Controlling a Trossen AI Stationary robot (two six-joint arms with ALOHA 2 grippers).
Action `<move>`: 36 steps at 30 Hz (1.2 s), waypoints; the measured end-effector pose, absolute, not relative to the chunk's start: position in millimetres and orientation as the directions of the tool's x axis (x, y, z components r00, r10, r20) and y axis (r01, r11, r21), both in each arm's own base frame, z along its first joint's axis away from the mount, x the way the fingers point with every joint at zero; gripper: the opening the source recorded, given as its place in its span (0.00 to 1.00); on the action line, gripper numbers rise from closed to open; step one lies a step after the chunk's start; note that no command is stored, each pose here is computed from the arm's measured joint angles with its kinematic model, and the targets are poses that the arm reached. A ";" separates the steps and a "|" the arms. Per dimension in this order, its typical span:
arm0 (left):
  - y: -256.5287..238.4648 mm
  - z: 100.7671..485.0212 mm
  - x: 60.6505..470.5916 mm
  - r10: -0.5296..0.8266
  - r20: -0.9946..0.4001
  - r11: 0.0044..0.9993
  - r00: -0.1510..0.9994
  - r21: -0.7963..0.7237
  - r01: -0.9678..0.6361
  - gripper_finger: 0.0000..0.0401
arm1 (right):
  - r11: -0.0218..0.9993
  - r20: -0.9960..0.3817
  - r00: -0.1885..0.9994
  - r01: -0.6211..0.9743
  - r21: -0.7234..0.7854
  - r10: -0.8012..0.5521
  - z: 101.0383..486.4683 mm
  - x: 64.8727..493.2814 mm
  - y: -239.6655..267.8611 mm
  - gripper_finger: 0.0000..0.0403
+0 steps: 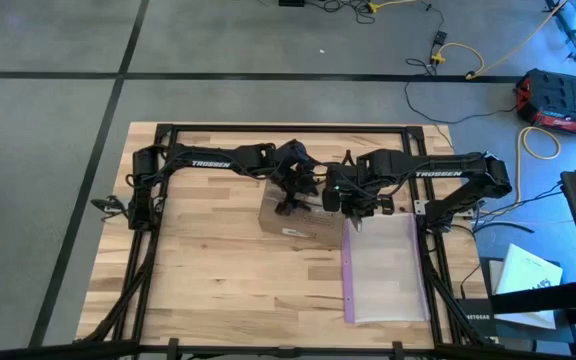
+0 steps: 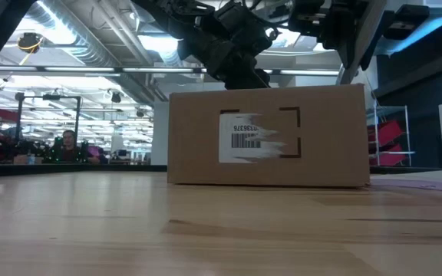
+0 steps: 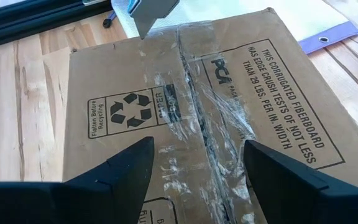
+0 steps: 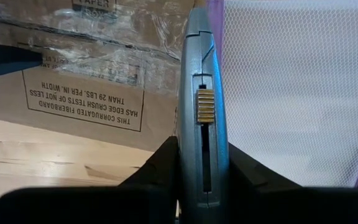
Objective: Unpack boxes
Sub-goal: Open the cardboard box using the cutter
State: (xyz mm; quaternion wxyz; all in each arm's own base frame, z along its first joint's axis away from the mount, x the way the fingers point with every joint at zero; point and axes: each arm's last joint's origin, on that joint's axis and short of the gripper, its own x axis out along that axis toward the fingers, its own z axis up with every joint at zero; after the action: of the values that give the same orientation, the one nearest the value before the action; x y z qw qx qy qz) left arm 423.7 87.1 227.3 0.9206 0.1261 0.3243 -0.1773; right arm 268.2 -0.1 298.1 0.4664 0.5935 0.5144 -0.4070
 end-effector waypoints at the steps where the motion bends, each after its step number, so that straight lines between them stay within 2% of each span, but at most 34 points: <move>1: 87.1 227.1 423.5 -0.245 -0.644 0.902 0.725 0.122 0.413 0.59 | -0.036 -0.963 0.139 0.990 0.134 0.231 298.0 268.3 -0.1 0.15; 9: 85.4 232.6 417.4 -0.247 -0.664 0.905 0.706 0.103 0.413 0.59 | -0.035 -0.964 0.136 0.991 0.132 0.228 297.9 268.1 -0.1 0.15; 15: 80.0 250.4 404.5 -0.249 -0.682 0.903 0.688 0.093 0.419 0.59 | -0.026 -0.966 0.131 0.991 0.128 0.223 297.6 267.7 -0.3 0.15; 27: 50.7 248.4 378.1 -0.299 -0.837 0.902 0.458 -0.092 0.421 0.59 | -0.018 -0.967 0.132 0.991 0.132 0.217 297.5 267.9 -0.3 0.15; 31: 36.8 248.8 379.4 -0.305 -0.841 0.891 0.447 -0.086 0.446 0.59 | -0.009 -0.967 0.136 0.991 0.137 0.217 297.5 268.2 -0.3 0.15; 36: 26.2 254.1 379.8 -0.216 -0.857 0.898 0.468 0.014 0.439 0.59 | -0.006 -0.967 0.133 0.991 0.135 0.217 297.5 267.9 -0.3 0.15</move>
State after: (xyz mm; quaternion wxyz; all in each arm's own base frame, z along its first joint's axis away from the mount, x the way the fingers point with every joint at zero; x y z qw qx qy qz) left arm 379.8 26.2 254.1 0.8488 0.1167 0.4782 -0.1928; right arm 267.9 -0.3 297.5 0.4773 0.5819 0.5190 -0.4052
